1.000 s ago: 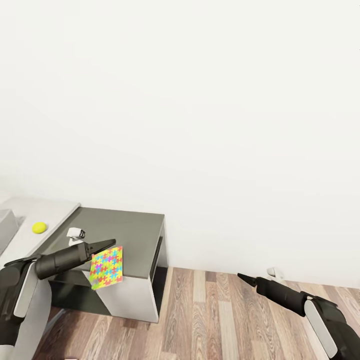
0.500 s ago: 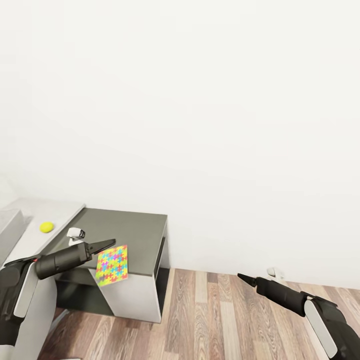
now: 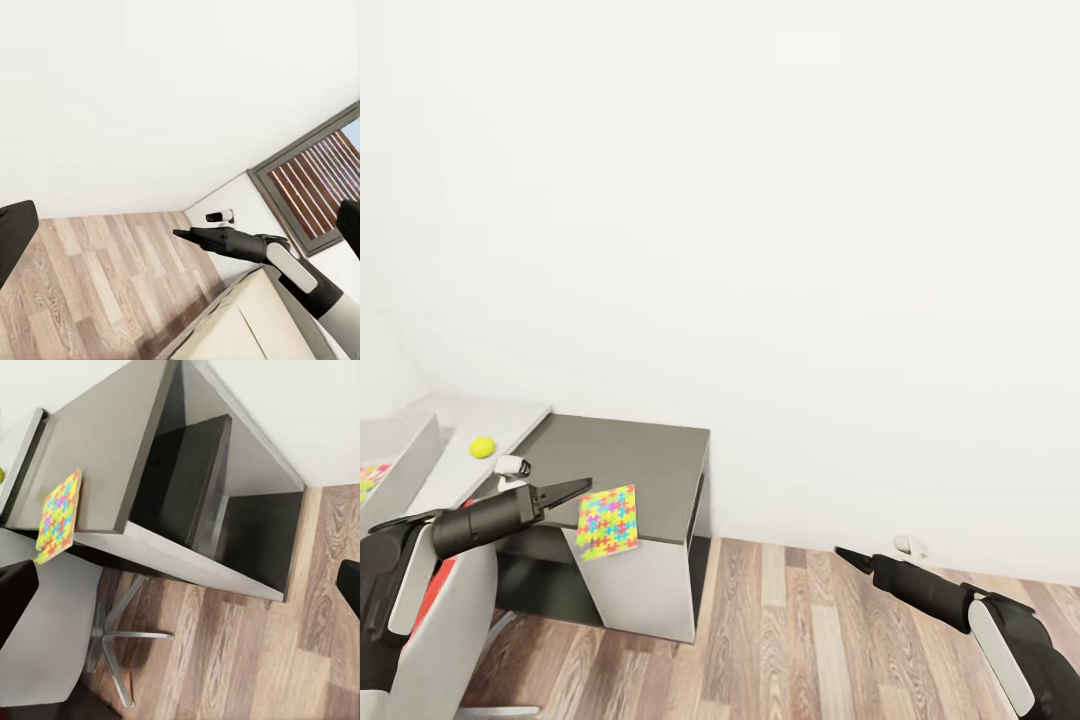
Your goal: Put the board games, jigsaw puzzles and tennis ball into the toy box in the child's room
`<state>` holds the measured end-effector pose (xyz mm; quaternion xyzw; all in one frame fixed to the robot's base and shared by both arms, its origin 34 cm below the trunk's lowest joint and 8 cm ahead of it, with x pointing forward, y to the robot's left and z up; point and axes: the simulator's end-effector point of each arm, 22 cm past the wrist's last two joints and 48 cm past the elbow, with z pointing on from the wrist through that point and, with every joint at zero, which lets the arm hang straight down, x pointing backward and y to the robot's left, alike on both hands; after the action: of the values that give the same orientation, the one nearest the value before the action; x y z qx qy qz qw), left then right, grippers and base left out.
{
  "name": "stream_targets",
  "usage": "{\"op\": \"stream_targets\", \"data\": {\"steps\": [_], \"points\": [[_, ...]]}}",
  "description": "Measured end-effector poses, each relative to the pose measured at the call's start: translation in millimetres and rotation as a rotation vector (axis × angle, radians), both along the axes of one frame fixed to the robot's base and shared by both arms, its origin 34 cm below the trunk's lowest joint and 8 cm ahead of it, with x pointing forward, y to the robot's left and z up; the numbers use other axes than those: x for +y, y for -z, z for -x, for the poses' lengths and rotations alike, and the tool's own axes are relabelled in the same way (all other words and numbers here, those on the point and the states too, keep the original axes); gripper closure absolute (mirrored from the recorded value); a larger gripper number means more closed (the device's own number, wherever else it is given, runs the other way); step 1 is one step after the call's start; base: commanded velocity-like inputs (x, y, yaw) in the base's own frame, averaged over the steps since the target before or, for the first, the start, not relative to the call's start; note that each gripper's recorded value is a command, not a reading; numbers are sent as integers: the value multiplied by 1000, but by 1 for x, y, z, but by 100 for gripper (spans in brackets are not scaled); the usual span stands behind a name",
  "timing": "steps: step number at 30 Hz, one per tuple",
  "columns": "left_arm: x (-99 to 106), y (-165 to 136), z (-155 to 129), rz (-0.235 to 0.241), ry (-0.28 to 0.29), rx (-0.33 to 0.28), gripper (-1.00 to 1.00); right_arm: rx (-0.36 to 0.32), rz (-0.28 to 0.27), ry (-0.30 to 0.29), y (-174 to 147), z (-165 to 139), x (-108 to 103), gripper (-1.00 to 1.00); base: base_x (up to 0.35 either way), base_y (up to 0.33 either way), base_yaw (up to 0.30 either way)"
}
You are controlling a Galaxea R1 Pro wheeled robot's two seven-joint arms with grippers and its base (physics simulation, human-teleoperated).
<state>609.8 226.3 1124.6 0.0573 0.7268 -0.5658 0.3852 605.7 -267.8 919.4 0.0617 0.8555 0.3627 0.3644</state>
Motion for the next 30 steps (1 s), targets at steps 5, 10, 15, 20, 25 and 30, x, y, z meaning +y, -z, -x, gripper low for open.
{"op": "stream_targets", "data": {"steps": [5, 10, 15, 20, 25, 30], "points": [[2, -1, 1, 2, 1, -1, -100, 2, -1, 2, 0, 0, -1, -100, -1, 30, 9], [7, -2, 0, 3, -12, -6, -100, 3, -2, 4, 1, 0, -1, -100, 0, 4, 1], [10, -2, -2, 5, -17, -9, -100, 3, -1, 4, 3, -1, -1, -100, 0, 0, 0], [10, -1, -3, 5, -20, -9, -100, 3, 0, 4, 4, -2, -1, -100, 0, 0, 0], [10, -1, -3, 6, -20, -9, -100, 3, -3, 4, 3, -2, -1, -100, 0, 0, 0], [10, 1, -4, 7, -20, -9, -100, 2, -4, 7, 3, -3, -3, -100, 0, 0, 0]]}}
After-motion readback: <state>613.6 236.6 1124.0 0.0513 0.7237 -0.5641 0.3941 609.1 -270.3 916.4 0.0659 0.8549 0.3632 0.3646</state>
